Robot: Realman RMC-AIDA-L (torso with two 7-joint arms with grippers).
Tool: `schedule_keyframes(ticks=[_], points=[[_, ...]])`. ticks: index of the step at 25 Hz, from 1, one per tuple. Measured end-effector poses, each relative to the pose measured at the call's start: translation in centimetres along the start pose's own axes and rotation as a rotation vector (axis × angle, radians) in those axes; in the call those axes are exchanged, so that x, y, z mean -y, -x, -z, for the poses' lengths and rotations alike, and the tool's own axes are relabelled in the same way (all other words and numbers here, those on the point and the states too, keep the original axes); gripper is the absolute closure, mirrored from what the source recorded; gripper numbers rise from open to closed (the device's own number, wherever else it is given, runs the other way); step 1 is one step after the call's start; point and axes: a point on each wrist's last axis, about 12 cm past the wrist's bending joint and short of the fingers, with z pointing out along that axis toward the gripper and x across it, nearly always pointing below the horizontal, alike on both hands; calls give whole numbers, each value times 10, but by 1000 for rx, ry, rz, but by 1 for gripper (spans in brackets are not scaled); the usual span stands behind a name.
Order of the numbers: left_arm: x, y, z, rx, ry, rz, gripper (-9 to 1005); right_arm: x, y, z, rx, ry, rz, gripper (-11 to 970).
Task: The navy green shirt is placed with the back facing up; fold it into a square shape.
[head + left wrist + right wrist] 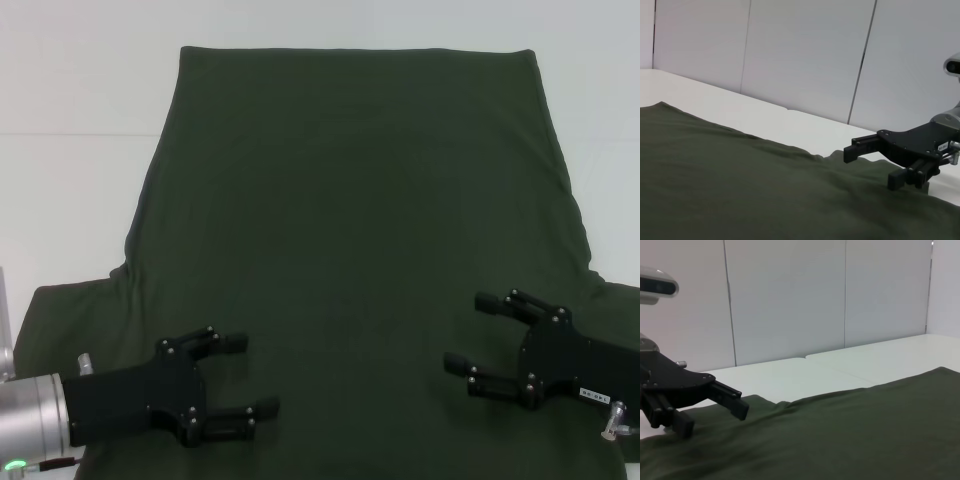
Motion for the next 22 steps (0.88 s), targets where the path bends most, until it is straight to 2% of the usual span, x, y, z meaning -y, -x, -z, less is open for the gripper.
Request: schedule_keyframes(ticks=[13,15,18,20,22], points=[[0,0,1,11,4,16,80,0,0,0,0,2,0,35],[-2,2,6,36,24,76,80,0,0,1,3,-2,-2,35],[-9,8,19,79,54,245,80,1,0,1,4,-9,-7,35],[-15,16,37,89,38,428,80,2,-1,1,-1,-16,-10,35],[-19,19,44,81,35,501,80,2,-1,1,-3,-18,-11,35]])
